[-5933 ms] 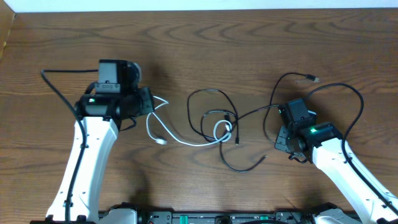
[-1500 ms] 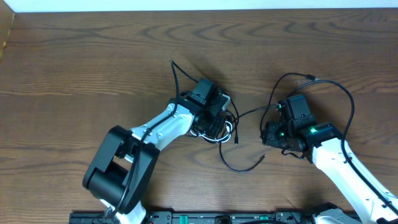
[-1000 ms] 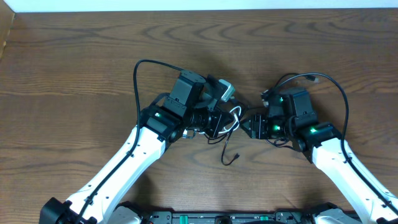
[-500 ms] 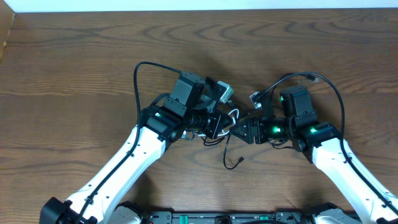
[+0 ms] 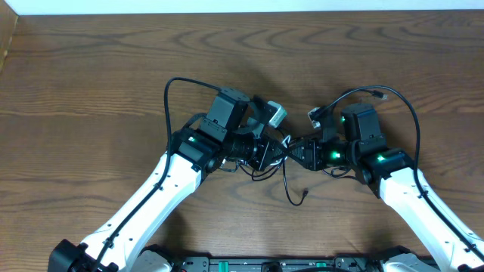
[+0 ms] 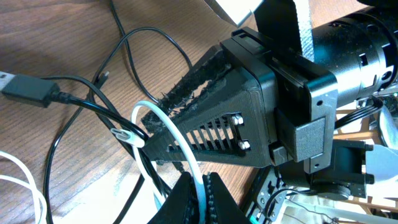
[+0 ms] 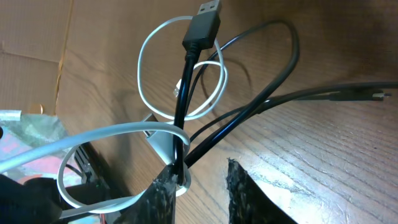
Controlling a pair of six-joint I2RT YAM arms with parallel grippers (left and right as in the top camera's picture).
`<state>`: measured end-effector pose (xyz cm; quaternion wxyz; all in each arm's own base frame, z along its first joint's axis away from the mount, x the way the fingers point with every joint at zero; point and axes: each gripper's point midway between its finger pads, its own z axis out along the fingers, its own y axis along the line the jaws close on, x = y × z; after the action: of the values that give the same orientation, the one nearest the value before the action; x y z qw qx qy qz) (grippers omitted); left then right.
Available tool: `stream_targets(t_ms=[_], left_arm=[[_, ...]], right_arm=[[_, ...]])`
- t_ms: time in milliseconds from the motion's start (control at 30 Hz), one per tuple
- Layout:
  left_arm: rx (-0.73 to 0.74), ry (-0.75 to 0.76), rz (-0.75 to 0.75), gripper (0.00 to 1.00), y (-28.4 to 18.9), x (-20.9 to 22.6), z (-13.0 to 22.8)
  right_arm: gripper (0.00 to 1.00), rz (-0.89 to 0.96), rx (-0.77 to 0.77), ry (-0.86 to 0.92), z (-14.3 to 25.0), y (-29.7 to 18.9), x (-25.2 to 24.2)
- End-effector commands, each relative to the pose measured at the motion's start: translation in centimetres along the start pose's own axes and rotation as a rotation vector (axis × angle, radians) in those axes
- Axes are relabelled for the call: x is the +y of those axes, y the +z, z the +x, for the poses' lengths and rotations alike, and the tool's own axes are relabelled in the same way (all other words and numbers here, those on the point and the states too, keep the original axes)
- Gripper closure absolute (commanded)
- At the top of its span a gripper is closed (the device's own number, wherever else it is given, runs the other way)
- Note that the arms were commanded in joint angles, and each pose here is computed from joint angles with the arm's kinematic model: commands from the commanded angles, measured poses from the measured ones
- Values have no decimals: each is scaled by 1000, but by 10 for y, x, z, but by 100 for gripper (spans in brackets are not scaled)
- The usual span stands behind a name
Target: Untangle cables
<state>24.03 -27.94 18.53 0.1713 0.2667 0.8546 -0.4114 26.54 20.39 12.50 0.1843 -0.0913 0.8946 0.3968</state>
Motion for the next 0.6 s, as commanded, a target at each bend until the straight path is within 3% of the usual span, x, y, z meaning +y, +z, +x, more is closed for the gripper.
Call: stream_targets(t_ms=[0, 367, 467, 567], left_arm=[[-4, 3, 40, 92, -2, -10, -4], [-9, 8, 41, 92, -2, -10, -6], [-11, 9, 40, 93, -2, -10, -6], [-14, 9, 25, 92, -2, -8, -6]], right_arm=[[76, -6, -12, 14, -3, 0, 1], [77, -29, -20, -67, -3, 11, 19], [83, -16, -21, -67, -3, 11, 18], [97, 29, -16, -50, 0, 11, 9]])
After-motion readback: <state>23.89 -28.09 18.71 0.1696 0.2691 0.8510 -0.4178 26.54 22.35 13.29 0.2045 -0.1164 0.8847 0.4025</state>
